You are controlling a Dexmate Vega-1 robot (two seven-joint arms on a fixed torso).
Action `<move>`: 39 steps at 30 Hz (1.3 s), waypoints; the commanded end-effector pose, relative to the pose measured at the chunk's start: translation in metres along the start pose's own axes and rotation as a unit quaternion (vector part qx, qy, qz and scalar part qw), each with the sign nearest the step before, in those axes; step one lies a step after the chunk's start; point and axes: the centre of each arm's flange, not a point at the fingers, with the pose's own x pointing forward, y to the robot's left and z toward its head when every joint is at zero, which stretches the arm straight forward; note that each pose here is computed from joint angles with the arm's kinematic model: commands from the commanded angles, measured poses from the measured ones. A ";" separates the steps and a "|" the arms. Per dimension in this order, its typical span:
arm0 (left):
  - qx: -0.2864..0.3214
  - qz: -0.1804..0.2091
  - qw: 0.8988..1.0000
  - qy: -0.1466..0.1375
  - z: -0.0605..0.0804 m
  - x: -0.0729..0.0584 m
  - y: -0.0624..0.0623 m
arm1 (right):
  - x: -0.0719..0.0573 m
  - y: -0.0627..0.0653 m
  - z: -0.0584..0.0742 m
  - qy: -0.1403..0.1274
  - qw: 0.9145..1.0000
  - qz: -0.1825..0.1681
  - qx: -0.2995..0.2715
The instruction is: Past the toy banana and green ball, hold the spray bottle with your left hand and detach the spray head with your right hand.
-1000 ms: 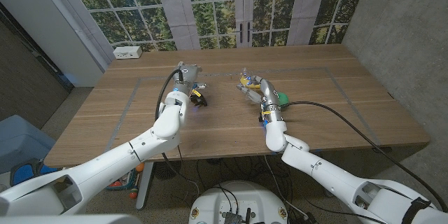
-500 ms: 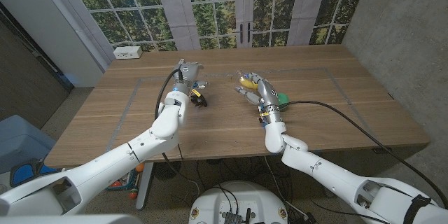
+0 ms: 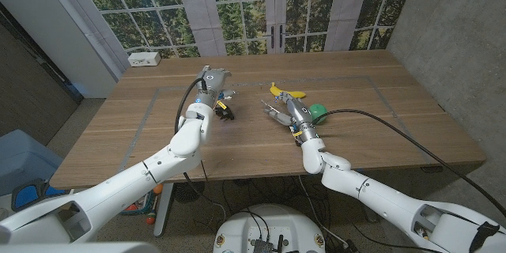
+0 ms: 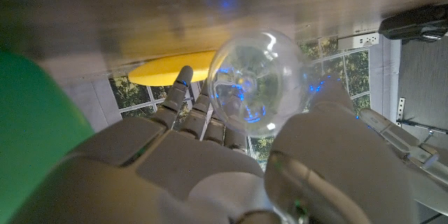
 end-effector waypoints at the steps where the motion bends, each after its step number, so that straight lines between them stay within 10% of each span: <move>1: 0.000 0.005 1.000 0.004 -0.003 0.001 -0.003 | 0.010 -0.009 -0.006 0.033 0.997 0.072 -0.007; 28: -0.085 0.012 0.996 0.006 -0.022 -0.014 -0.005 | 0.014 -0.058 0.006 -0.055 0.976 0.035 0.208; 39: -0.247 0.017 0.969 -0.012 -0.048 -0.022 -0.017 | 0.013 -0.068 0.006 -0.063 0.964 0.021 0.257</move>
